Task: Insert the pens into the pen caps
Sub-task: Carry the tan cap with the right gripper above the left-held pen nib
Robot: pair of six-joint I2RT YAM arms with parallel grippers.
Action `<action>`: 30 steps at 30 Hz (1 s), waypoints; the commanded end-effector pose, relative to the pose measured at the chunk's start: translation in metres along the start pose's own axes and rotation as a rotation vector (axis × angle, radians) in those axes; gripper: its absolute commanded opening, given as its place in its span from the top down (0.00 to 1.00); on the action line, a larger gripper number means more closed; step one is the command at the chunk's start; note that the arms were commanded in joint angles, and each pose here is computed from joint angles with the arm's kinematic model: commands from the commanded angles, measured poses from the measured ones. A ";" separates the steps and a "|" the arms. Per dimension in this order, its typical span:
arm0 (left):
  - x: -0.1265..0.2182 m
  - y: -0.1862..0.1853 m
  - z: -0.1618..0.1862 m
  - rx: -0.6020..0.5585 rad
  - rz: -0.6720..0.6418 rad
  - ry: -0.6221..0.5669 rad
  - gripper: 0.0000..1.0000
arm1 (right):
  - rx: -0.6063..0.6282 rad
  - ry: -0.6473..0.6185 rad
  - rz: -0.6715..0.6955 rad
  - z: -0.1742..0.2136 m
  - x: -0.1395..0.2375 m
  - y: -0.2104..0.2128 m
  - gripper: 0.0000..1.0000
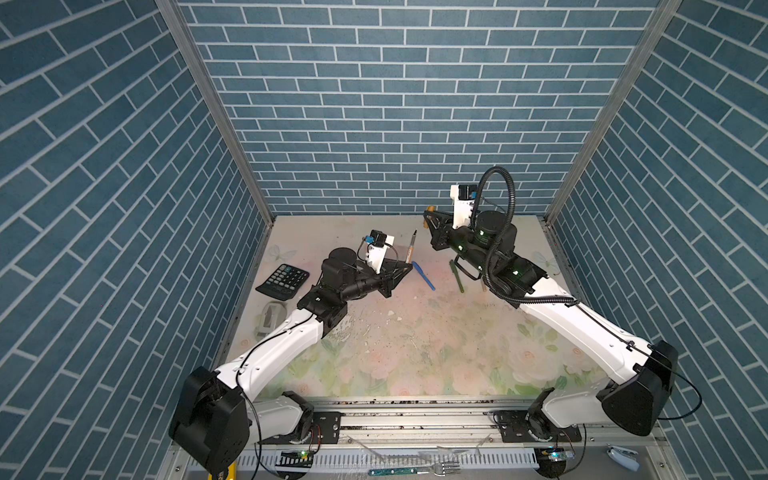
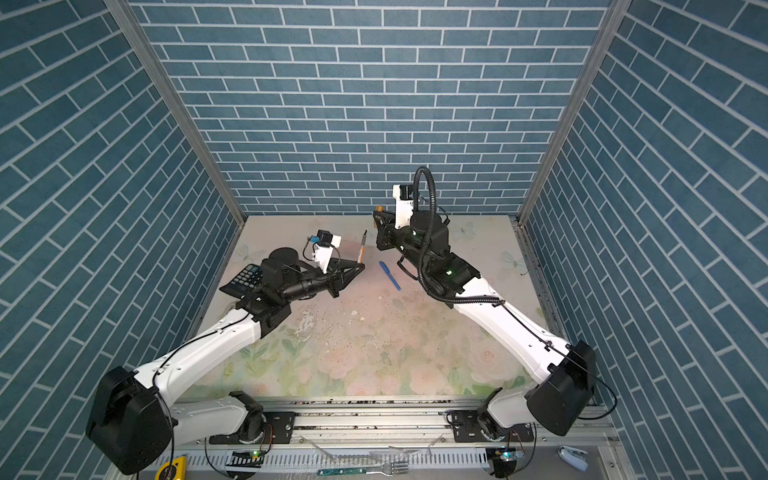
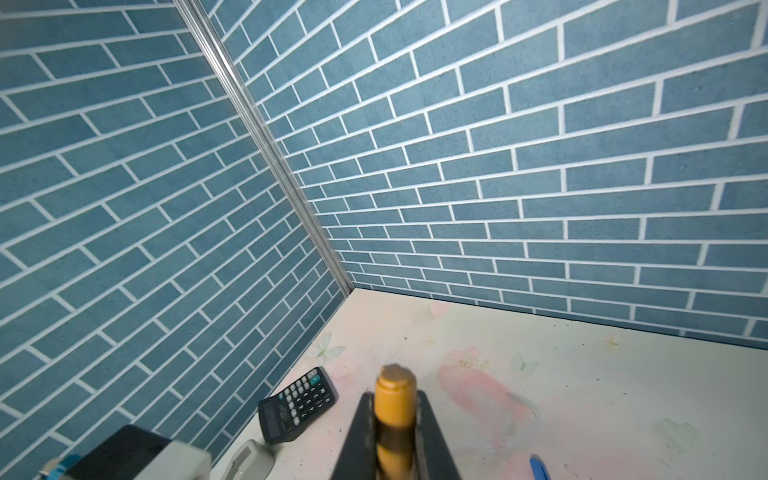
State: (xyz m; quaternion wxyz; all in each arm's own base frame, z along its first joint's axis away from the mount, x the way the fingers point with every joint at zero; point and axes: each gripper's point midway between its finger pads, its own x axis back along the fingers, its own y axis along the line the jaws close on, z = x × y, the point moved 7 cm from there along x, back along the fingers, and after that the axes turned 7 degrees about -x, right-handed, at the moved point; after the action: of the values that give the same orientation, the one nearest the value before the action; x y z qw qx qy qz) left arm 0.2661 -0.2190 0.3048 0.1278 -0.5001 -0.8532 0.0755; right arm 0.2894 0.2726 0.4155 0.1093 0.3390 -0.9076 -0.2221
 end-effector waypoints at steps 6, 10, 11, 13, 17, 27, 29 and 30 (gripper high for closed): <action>-0.002 -0.006 -0.002 -0.031 0.023 0.000 1.00 | -0.084 -0.038 -0.106 -0.019 0.002 0.019 0.88; -0.002 -0.006 -0.003 -0.032 0.022 -0.002 1.00 | -0.099 -0.007 -0.105 -0.012 0.000 0.018 0.89; -0.002 -0.006 -0.002 -0.031 0.022 0.000 1.00 | -0.103 -0.003 -0.102 -0.011 0.000 0.016 0.89; -0.002 -0.006 -0.002 -0.032 0.023 0.000 1.00 | -0.110 0.011 -0.098 -0.007 -0.001 0.015 0.89; -0.001 -0.006 -0.003 -0.034 0.022 -0.003 1.00 | -0.123 0.036 -0.097 -0.001 -0.003 0.013 0.89; 0.001 -0.006 -0.005 -0.040 0.011 -0.008 1.00 | -0.150 0.076 -0.095 0.010 -0.008 0.009 0.90; 0.001 -0.006 -0.005 -0.041 0.008 -0.007 1.00 | -0.155 0.081 -0.094 0.013 -0.007 0.009 0.90; 0.001 -0.006 -0.005 -0.041 0.008 -0.008 1.00 | -0.156 0.083 -0.092 0.014 -0.007 0.008 0.90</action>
State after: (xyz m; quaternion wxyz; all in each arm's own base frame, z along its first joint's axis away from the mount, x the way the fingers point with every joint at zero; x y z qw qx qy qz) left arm 0.2644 -0.2206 0.3022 0.1312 -0.5018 -0.8524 0.0666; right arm 0.2873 0.2857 0.4064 0.1577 0.3745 -0.8735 -0.2681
